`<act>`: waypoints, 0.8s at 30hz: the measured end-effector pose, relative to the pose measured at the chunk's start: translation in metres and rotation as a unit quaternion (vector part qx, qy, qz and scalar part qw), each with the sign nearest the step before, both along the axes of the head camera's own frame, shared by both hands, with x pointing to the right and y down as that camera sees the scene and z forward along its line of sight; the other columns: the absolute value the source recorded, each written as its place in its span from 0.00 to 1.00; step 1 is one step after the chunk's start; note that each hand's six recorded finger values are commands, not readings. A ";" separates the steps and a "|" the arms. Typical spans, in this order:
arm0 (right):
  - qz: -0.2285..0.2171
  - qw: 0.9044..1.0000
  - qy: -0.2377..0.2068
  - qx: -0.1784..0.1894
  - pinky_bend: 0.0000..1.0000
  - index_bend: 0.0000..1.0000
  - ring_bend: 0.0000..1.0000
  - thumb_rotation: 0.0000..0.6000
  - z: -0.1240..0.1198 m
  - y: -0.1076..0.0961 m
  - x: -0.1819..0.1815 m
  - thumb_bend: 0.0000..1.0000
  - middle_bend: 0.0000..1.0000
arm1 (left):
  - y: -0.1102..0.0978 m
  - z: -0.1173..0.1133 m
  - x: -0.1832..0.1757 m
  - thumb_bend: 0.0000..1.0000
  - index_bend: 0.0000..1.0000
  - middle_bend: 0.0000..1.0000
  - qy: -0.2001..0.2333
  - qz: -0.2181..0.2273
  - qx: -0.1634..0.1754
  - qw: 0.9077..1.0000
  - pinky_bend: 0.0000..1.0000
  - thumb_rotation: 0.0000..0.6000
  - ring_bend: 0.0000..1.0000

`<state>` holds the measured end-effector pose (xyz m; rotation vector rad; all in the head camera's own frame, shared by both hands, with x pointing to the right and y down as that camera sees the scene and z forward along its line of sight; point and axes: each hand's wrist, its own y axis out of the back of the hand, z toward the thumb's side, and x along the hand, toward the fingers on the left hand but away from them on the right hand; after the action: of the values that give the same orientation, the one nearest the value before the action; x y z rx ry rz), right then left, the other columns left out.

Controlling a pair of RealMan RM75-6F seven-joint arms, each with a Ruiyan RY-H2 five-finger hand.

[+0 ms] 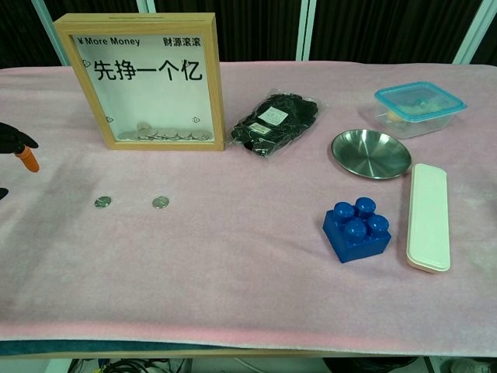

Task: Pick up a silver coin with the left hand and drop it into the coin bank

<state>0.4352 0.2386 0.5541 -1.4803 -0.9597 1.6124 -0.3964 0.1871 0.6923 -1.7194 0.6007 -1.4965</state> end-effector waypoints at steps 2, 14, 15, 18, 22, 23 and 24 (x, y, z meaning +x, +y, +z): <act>0.002 1.000 -0.001 0.000 0.20 0.16 0.16 1.00 0.000 0.000 0.001 0.14 0.06 | 0.000 0.006 0.001 0.47 0.33 0.13 0.004 -0.008 -0.002 1.000 0.09 1.00 0.00; 0.007 1.000 -0.001 0.001 0.20 0.16 0.16 1.00 0.001 -0.002 0.003 0.14 0.06 | -0.003 0.026 0.043 0.43 0.37 0.14 0.068 0.009 -0.010 0.998 0.08 1.00 0.00; 0.007 1.000 -0.001 0.001 0.20 0.16 0.16 1.00 0.001 -0.002 0.003 0.14 0.06 | -0.003 0.027 0.045 0.43 0.38 0.14 0.069 0.011 -0.010 0.998 0.08 1.00 0.00; 0.009 1.000 -0.001 0.001 0.20 0.16 0.16 1.00 0.001 -0.002 0.003 0.15 0.06 | -0.002 0.029 0.049 0.43 0.38 0.14 0.069 0.016 -0.012 0.997 0.07 1.00 0.00; 0.010 1.000 -0.001 0.002 0.20 0.16 0.16 1.00 0.000 -0.002 0.003 0.15 0.06 | -0.001 0.034 0.052 0.43 0.39 0.14 0.064 0.017 -0.016 0.998 0.07 1.00 0.00; 0.010 1.000 -0.001 0.003 0.20 0.16 0.16 1.00 0.000 -0.002 0.003 0.15 0.06 | -0.001 0.036 0.053 0.43 0.39 0.14 0.064 0.016 -0.018 0.998 0.07 1.00 0.00; 0.010 1.000 -0.001 0.003 0.20 0.16 0.16 1.00 0.000 -0.002 0.003 0.15 0.06 | -0.001 0.037 0.054 0.43 0.39 0.14 0.064 0.016 -0.018 0.998 0.07 1.00 0.00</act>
<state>0.4385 0.2366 0.5542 -1.4737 -0.9822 1.6215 -0.3427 0.1864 0.7291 -1.8556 0.6133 -1.3902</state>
